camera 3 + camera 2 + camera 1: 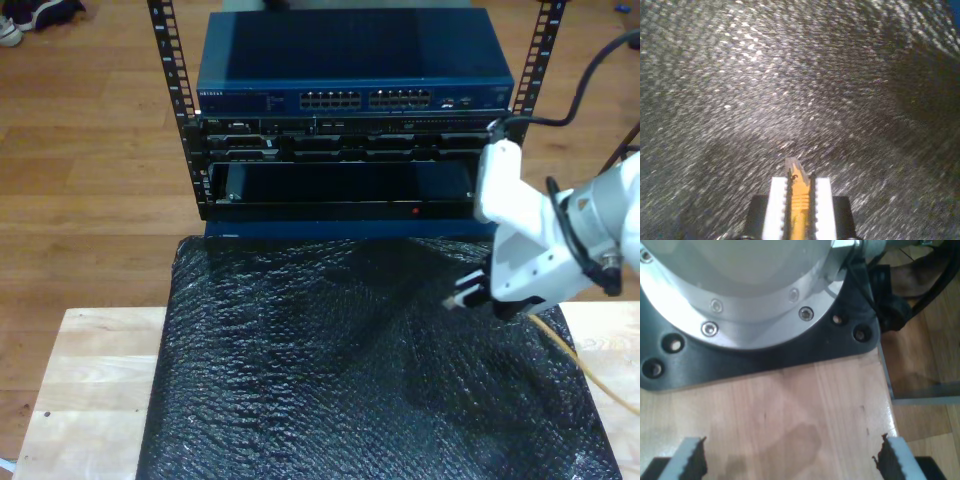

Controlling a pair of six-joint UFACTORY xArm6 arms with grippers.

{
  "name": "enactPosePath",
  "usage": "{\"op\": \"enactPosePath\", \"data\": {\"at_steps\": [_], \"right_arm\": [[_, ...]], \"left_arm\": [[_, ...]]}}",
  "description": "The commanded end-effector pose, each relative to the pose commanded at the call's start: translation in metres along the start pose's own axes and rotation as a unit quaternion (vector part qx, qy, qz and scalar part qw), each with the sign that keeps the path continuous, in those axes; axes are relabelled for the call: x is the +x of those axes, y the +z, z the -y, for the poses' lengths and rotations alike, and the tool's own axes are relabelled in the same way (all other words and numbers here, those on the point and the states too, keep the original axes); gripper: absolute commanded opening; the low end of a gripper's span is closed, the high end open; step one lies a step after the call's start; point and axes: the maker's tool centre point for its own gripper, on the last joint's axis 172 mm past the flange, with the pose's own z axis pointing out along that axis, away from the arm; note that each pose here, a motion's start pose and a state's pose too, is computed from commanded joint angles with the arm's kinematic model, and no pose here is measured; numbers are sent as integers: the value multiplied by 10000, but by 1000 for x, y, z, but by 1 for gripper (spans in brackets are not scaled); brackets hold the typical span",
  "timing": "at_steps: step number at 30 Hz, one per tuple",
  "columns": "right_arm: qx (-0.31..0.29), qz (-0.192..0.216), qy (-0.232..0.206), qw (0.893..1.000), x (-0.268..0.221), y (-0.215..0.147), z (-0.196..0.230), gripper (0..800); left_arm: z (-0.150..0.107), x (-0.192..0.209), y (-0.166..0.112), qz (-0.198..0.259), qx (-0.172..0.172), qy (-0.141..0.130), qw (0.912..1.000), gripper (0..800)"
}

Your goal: Grab the cable and plug it in

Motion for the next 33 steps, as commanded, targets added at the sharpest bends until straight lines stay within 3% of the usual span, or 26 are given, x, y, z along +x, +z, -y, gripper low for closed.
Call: {"op": "enactPosePath", "data": {"at_steps": [14,21,33], "right_arm": [[-856,79,-378,9956,23,6,-45,0],[-1399,467,-738,9863,14,23,-76,0],[-2049,640,-667,9744,-1,22,-108,0]], "left_arm": [[0,0,0,8,0,-1,10000,800],[0,0,0,0,0,0,10000,800],[0,0,0,0,0,8,10000,800]]}}
